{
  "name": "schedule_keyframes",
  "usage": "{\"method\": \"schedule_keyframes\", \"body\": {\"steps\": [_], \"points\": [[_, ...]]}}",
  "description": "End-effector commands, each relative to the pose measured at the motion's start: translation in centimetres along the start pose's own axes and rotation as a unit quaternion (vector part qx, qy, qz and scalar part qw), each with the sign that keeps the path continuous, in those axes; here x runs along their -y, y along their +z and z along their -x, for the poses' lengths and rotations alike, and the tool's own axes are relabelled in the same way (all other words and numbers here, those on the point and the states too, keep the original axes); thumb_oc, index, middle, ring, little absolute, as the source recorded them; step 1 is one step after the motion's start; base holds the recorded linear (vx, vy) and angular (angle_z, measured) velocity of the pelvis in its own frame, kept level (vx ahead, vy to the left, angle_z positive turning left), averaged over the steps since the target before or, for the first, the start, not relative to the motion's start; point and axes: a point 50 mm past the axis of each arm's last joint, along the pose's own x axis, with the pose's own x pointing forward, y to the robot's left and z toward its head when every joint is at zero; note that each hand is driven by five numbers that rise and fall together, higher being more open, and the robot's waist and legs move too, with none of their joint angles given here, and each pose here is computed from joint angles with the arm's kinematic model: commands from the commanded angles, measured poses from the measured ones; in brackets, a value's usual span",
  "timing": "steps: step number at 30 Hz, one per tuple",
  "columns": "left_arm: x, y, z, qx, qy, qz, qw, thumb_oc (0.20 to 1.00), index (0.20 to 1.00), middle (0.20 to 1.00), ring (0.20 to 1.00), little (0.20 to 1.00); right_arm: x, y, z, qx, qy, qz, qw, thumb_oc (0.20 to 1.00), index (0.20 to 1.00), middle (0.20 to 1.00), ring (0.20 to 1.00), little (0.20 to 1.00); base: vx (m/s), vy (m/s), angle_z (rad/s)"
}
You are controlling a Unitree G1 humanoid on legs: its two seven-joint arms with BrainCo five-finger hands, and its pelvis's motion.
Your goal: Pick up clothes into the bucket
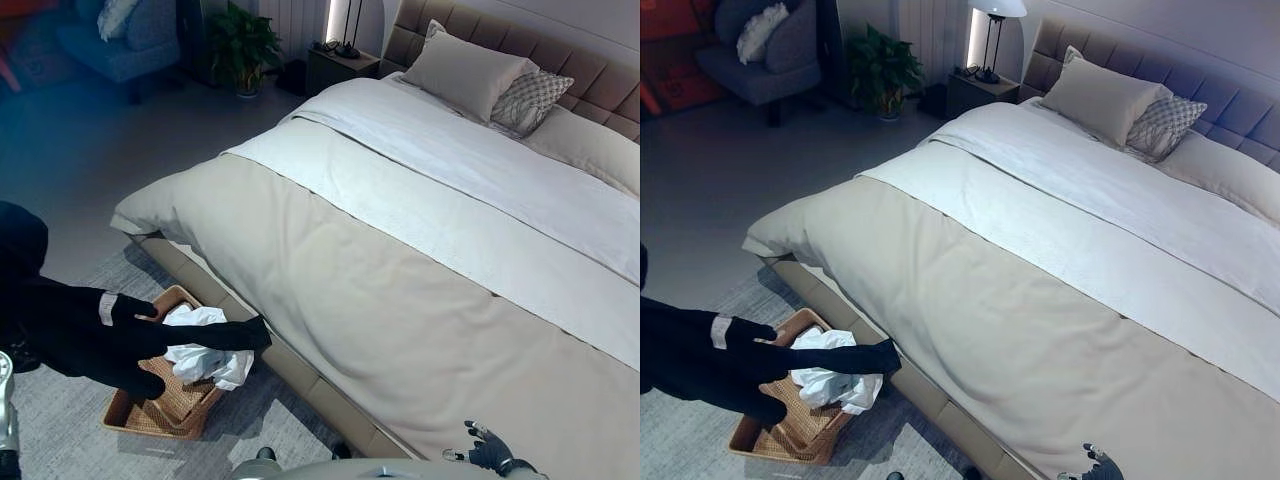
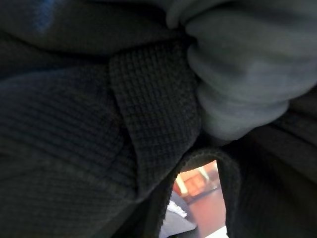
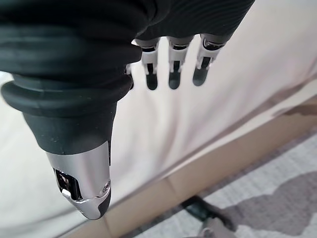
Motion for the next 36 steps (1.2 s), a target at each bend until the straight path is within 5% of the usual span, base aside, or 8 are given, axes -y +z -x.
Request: {"method": "schedule_keyframes", "body": {"steps": [1,16,36], "points": [[-3.8,8.5,-3.0,0.187,0.087,0.045,0.978,0.200,0.200,0.200,0.200,0.200,0.1,0.8,-0.4,0.008,-0.007,0.039,0.999,1.000,1.000,1.000,1.000,1.000,0.00,0.000,0.00],[-6.4,16.8,-4.3,0.327,0.112,0.071,0.936,0.200,0.200,0.200,0.200,0.200,-0.5,0.7,-0.4,0.004,0.013,0.058,0.998,1.000,1.000,1.000,1.000,1.000,0.00,0.000,0.00],[-6.7,16.6,-4.4,0.323,0.101,0.058,0.939,0.200,0.200,0.200,0.200,0.200,-0.2,0.1,-0.3,-0.005,0.005,0.062,0.998,1.000,1.000,1.000,1.000,1.000,0.00,0.000,0.00]]}}
